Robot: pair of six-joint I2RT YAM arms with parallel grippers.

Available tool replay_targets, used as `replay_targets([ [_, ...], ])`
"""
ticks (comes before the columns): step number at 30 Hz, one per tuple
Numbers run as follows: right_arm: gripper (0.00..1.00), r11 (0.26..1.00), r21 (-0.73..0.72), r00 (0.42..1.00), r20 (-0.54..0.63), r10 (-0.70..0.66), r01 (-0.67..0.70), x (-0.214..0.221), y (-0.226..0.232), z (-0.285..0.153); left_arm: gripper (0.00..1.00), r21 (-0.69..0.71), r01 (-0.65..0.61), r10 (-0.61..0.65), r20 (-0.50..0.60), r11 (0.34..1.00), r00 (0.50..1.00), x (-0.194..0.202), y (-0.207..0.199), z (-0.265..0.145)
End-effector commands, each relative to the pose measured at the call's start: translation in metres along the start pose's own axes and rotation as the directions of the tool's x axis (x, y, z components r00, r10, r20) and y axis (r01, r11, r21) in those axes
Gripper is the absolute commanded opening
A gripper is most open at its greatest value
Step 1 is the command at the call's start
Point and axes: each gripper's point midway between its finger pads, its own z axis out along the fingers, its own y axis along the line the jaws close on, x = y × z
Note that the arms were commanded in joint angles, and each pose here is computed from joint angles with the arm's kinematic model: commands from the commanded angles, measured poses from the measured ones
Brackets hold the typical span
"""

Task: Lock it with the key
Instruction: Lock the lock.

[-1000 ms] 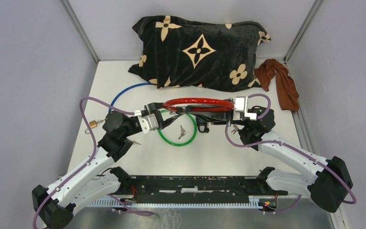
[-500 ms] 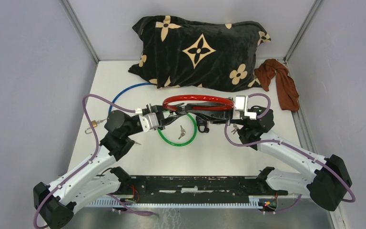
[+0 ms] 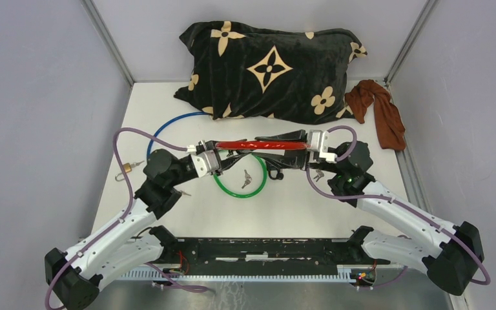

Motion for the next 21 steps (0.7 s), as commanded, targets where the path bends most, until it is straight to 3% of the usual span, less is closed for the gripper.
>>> replay_targets([
  [1, 0.47, 1.000, -0.002, 0.985, -0.173, 0.007, -0.008, 0.030, -0.001, -0.008, 0.02, -0.115, -0.120, 0.127, 0.054, 0.986, 0.990, -0.030, 0.025, -0.007],
  [11, 0.69, 0.998, 0.068, 0.966, -0.258, 0.019, -0.002, 0.034, -0.013, -0.025, 0.02, -0.128, -0.124, 0.125, 0.001, 0.984, 0.992, -0.022, 0.027, -0.013],
  [21, 0.71, 0.993, 0.102, 0.912, -0.398, 0.096, -0.060, 0.040, 0.009, -0.062, 0.02, -0.157, -0.114, 0.103, -0.075, 0.981, 0.992, -0.011, 0.032, -0.019],
])
